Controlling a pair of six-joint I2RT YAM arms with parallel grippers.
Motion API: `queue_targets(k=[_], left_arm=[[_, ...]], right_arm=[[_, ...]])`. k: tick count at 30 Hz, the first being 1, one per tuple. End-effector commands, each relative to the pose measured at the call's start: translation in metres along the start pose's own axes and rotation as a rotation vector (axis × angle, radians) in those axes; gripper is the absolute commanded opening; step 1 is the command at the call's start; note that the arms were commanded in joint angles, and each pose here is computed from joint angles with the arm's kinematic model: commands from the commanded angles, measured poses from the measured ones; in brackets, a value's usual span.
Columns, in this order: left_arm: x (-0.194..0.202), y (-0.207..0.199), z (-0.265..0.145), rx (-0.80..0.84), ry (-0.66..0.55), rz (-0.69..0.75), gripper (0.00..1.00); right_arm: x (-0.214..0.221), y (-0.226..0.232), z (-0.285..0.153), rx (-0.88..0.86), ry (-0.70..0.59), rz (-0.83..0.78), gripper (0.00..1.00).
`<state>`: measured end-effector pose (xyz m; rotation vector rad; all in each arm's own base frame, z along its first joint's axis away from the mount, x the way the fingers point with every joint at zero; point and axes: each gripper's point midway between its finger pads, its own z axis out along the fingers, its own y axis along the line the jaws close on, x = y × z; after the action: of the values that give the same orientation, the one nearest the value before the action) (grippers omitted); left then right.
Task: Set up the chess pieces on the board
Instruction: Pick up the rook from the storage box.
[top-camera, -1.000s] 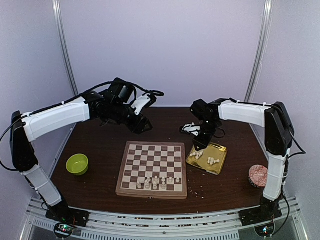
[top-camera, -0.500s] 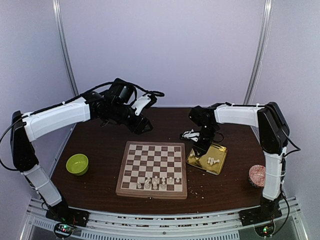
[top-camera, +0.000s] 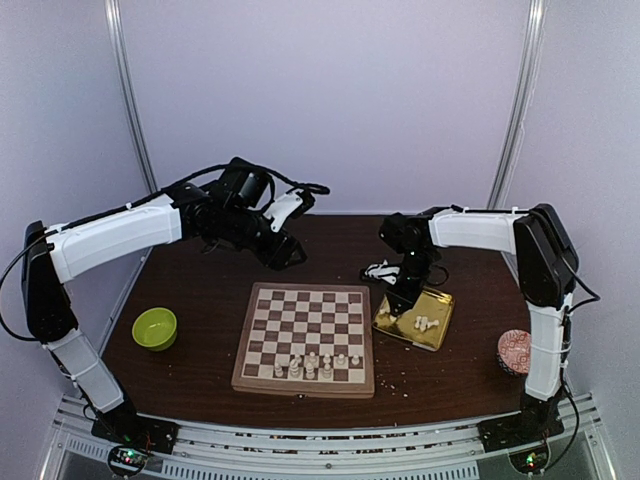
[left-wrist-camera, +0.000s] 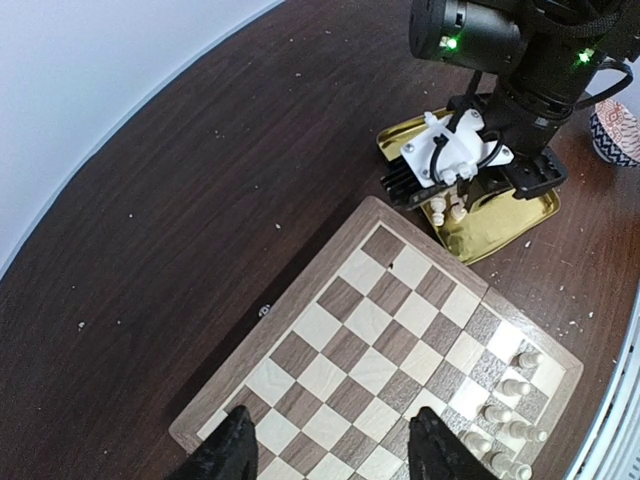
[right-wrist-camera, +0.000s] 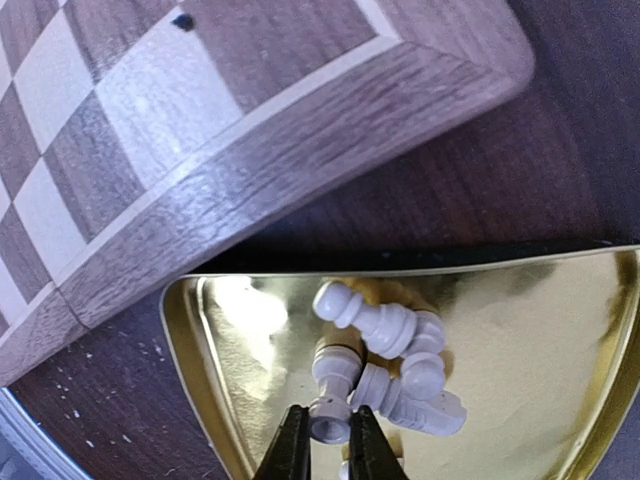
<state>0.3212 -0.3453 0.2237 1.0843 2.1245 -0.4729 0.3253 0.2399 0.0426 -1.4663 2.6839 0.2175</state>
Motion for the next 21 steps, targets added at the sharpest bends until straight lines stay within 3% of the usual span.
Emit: queue_targets(k=[1,8,21], left_arm=[[-0.007,-0.002,0.003,0.014,-0.018,0.014,0.53],[-0.006,-0.004,0.005,0.029,-0.014,0.013,0.53],[-0.005,-0.005,0.007,0.038,-0.008,0.010,0.53]], right_arm=[[0.005,0.039,-0.015,-0.192,-0.029,-0.039,0.03],[0.011,0.086,-0.031,-0.460,-0.068,-0.095,0.03],[0.010,0.090,-0.030,-0.510,-0.068,-0.086,0.04]])
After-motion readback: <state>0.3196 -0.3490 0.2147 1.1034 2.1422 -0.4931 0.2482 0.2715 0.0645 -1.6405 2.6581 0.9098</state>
